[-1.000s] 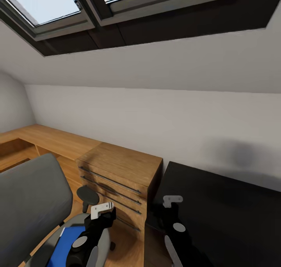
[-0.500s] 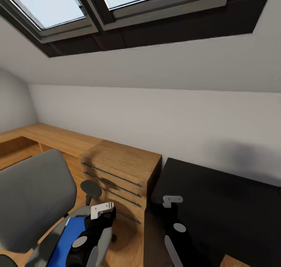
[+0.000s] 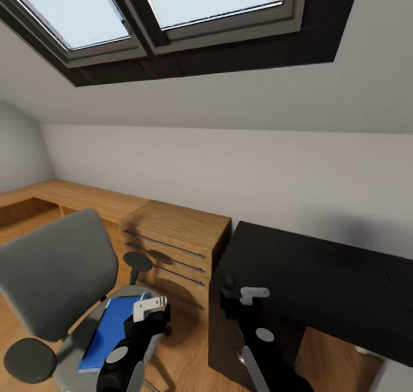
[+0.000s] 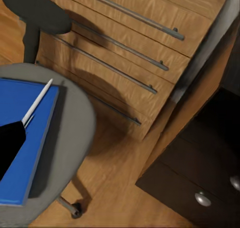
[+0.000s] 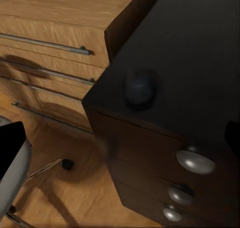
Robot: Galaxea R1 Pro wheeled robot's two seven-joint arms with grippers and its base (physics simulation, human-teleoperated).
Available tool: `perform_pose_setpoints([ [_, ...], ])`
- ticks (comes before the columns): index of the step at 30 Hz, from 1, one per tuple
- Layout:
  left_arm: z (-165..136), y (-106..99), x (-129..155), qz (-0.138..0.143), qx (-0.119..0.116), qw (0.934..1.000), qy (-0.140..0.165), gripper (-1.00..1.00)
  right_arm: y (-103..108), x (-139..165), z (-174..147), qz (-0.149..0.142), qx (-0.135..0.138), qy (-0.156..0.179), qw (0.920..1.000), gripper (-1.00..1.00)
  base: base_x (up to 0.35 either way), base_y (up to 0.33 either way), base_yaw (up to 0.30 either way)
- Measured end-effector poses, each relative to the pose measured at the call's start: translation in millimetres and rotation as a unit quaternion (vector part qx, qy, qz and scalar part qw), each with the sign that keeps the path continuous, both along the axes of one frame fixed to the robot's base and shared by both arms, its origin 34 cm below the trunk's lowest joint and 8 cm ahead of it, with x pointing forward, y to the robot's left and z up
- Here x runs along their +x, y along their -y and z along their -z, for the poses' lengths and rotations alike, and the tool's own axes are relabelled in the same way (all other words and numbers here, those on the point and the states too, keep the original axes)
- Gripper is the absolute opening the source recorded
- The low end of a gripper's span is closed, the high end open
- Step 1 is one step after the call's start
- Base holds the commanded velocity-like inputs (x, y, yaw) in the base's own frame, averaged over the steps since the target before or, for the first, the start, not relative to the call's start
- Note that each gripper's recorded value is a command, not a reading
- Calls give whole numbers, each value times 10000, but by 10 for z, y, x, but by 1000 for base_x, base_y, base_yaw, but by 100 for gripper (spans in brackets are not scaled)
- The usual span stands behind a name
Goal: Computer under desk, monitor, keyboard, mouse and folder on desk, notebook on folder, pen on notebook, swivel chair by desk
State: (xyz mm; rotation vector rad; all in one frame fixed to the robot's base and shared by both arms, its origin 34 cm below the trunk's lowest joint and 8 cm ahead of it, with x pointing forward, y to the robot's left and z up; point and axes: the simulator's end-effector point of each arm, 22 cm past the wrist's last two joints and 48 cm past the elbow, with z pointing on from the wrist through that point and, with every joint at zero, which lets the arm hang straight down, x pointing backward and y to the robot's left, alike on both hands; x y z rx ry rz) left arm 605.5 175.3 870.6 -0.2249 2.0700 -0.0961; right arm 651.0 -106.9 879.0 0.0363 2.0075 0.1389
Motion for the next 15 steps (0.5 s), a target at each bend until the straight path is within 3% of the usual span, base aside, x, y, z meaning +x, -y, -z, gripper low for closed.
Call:
perform_pose_setpoints([
  [15, -2, 1, 0, -1, -4, 10000, 2, 100, 6, -6, 41, 12, -4, -12, 10000, 100, -302, 185, -264],
])
